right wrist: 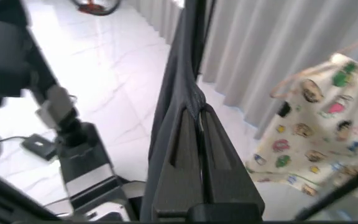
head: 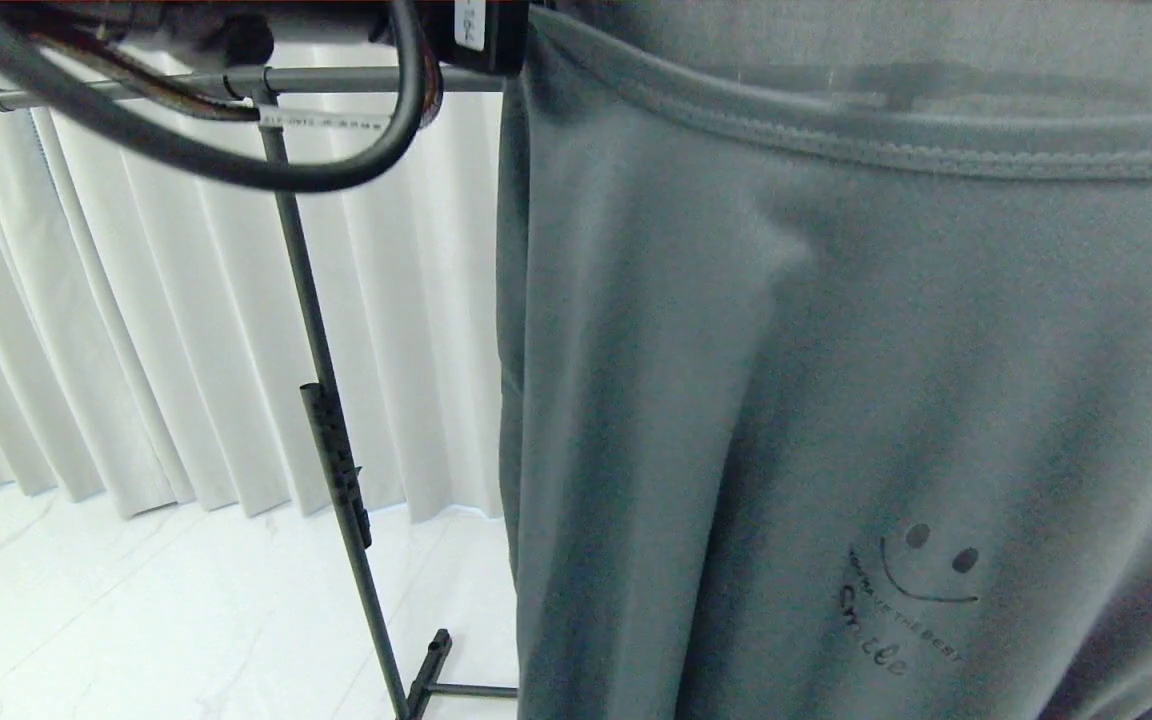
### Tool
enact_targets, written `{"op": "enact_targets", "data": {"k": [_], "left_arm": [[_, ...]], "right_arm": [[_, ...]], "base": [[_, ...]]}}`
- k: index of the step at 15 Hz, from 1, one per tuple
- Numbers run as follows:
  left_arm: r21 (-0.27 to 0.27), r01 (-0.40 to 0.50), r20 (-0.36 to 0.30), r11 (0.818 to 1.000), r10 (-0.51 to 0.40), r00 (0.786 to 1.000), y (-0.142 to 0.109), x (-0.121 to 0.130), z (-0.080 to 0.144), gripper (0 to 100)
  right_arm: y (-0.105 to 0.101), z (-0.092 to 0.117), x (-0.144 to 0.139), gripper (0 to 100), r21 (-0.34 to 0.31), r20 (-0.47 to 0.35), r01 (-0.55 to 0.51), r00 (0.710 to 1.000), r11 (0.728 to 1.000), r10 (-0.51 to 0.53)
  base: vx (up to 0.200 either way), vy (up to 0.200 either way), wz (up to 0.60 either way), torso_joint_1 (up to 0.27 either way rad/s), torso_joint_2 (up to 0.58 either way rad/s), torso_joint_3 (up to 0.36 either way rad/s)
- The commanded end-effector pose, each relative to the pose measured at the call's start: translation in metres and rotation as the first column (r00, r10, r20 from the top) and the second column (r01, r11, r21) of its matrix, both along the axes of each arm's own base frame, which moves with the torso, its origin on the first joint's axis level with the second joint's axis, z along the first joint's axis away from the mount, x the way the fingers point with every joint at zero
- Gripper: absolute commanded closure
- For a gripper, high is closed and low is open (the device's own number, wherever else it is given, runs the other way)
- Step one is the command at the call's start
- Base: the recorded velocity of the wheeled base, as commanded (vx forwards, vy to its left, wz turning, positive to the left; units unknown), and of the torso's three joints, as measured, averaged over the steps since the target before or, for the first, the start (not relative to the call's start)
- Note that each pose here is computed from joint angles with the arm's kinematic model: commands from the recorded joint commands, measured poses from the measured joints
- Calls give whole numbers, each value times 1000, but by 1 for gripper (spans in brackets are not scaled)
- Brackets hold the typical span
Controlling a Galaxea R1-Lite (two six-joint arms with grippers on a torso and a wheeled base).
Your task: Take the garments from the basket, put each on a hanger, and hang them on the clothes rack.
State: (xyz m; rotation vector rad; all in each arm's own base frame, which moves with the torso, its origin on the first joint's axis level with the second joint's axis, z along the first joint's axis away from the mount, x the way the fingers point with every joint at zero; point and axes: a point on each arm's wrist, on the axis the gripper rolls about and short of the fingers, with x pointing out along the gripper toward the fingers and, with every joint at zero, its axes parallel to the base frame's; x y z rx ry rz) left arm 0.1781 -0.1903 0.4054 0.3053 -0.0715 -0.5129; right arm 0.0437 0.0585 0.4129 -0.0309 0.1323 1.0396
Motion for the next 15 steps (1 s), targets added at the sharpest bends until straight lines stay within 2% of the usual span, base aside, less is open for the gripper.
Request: {"op": "enact_targets", "data": {"k": [1, 2, 3, 5, 6, 9, 12, 15], "left_arm": [[5, -3, -84, 1000, 3, 996, 17, -15, 1, 100], [15, -4, -126, 1000, 6, 992, 23, -21, -1, 100], [24, 6, -259, 1000, 1, 966, 40, -42, -6, 100], [-19, 30, -352, 999, -34, 935, 54, -67, -7, 100], [-48, 46, -378, 998, -60, 924, 59, -77, -6, 100], [-132, 127, -390, 983, -170, 905, 64, -99, 0, 100], [-150, 220, -376, 964, -262, 889, 67, -116, 3, 100], [-146, 221, -377, 964, -260, 889, 67, -116, 3, 100]], "right_arm": [[5, -2, 11, 100, -31, 13, 94, 996, 995, -93], [6, -1, 13, 100, -31, 30, 114, 993, 993, -113], [15, 2, 25, 100, -1, 78, 146, 986, 989, -145], [33, 3, 43, 100, 67, 142, 143, 978, 987, -151], [43, 3, 52, 100, 90, 178, 139, 972, 986, -153], [67, 4, 72, 100, 120, 221, 123, 964, 985, -147], [81, 2, 76, 100, 115, 226, 93, 967, 989, -117], [80, 2, 75, 100, 117, 224, 115, 965, 986, -139]], "base": [[0, 0, 0, 0, 0, 0], [0, 0, 0, 0, 0, 0], [0, 0, 0, 0, 0, 0], [0, 0, 0, 0, 0, 0], [0, 0, 0, 0, 0, 0], [0, 0, 0, 0, 0, 0], [0, 0, 0, 0, 0, 0], [0, 0, 0, 0, 0, 0]]}}
